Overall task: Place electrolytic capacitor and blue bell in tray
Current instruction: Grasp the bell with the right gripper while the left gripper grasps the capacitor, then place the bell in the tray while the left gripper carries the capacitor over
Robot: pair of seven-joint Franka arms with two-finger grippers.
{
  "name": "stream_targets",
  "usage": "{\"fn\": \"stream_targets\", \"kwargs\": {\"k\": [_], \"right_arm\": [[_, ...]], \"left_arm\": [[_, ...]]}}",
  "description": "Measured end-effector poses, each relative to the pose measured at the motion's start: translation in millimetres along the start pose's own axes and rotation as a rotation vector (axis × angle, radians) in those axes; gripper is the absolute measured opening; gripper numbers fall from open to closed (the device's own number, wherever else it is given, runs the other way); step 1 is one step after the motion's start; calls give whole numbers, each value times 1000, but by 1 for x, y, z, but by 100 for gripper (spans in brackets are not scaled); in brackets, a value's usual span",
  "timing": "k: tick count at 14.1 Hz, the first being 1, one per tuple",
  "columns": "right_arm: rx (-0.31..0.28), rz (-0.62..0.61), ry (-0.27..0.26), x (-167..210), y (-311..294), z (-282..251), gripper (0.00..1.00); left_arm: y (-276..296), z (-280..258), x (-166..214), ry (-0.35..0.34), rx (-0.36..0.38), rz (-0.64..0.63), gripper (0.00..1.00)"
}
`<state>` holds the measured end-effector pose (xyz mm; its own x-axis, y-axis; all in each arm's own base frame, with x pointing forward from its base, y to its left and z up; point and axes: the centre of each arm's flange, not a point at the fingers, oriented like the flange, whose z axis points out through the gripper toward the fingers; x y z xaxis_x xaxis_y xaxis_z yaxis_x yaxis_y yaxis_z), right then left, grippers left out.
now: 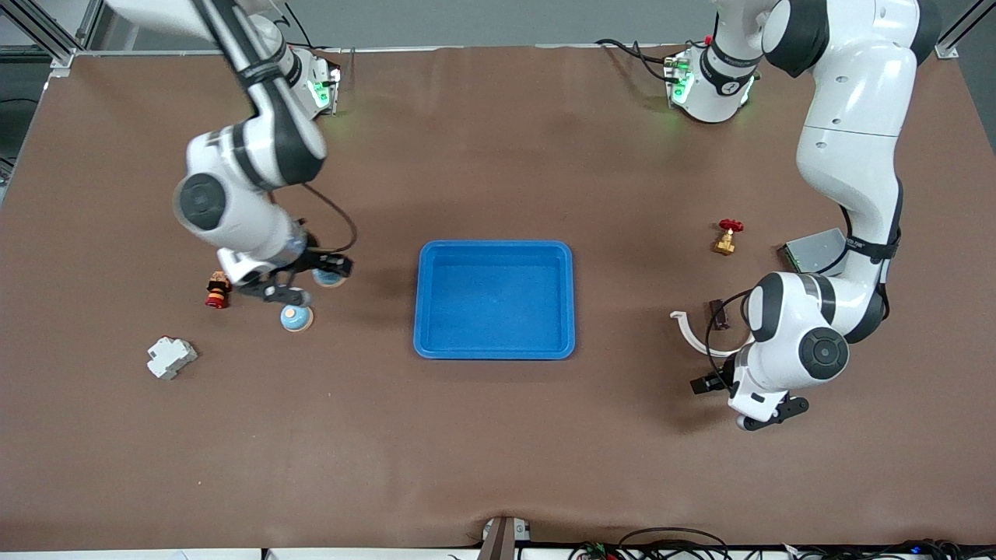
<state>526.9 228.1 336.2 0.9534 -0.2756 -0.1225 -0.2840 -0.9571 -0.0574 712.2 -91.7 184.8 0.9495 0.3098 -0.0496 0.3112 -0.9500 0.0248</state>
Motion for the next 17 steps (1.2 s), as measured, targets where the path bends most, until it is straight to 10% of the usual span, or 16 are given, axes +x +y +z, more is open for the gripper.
{"fn": "stream_targets", "kwargs": {"k": [5,17], "right_arm": [[12,130,57,-51,-93,-15,65],[21,246,73,-45,-166,102,65]], "left_arm": [[0,0,0,1,0,0,33],[17,-45,2,32,-24,-34,34]]}}
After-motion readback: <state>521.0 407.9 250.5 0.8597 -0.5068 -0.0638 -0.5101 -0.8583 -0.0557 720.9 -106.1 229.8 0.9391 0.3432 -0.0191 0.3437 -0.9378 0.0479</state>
